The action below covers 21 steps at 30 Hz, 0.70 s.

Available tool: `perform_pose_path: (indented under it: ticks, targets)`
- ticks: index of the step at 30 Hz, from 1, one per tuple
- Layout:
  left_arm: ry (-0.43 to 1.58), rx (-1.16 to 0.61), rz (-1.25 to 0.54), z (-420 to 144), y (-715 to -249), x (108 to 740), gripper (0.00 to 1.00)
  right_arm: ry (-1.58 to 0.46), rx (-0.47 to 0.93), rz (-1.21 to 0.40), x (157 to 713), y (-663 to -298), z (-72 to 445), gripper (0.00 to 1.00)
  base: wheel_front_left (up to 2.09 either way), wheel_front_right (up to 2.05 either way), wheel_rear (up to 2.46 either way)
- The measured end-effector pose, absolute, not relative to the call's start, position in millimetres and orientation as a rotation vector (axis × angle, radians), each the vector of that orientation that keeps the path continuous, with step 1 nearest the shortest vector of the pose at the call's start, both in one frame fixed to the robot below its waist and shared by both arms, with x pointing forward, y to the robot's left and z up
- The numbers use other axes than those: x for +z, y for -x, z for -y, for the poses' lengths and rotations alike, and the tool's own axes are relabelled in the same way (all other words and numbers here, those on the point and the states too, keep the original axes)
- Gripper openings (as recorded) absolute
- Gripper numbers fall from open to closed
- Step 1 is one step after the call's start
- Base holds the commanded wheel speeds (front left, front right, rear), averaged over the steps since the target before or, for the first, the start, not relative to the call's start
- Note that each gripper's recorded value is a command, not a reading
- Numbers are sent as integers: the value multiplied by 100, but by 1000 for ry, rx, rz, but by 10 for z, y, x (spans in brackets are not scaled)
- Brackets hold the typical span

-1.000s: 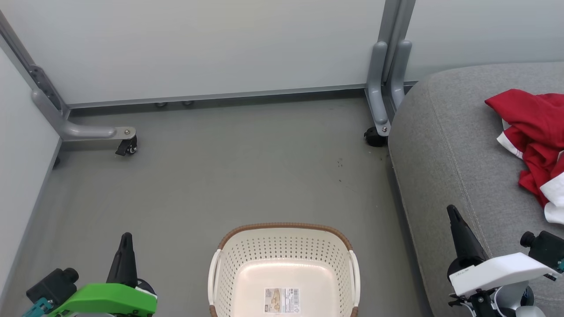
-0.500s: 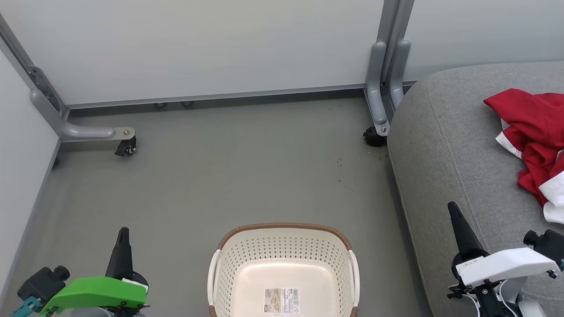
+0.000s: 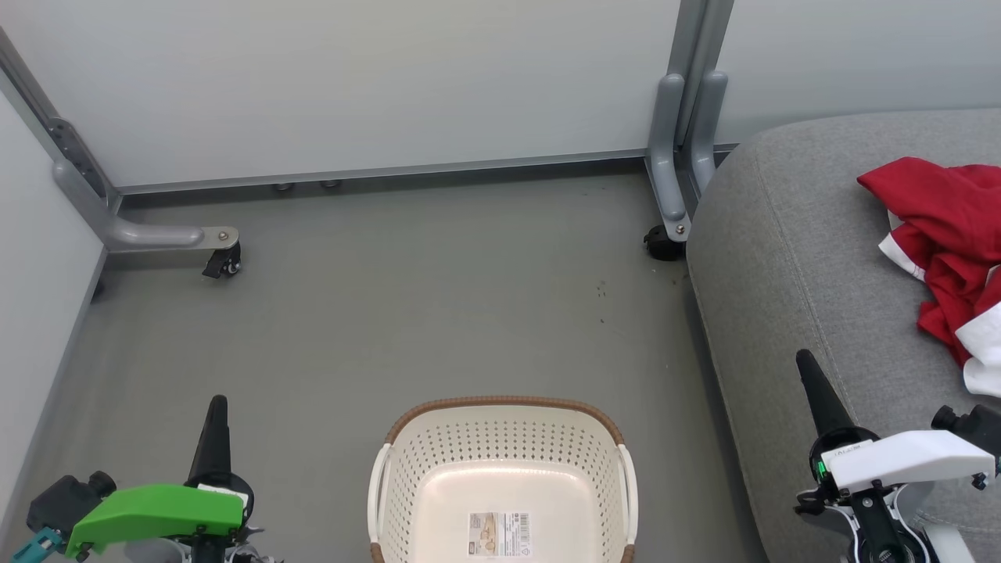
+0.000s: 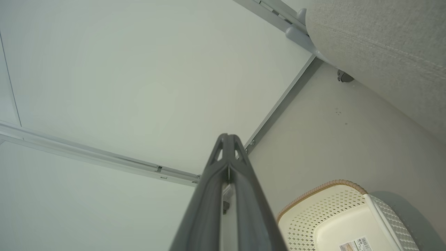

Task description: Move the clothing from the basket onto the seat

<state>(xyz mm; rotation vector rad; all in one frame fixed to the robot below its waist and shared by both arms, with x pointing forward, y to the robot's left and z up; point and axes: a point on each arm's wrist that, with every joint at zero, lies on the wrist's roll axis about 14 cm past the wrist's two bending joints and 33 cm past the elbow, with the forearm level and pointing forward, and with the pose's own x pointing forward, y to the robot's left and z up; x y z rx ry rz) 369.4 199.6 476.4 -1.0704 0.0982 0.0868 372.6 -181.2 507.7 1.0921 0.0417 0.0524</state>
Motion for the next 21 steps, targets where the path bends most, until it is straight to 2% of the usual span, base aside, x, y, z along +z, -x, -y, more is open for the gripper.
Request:
perform_pose_path:
  ticks: [21]
  targets:
    - [1273,65,-73,-1998,-3762,4853,0,-1287,27,-33,5063,-3792,1885,0,0,0,0]
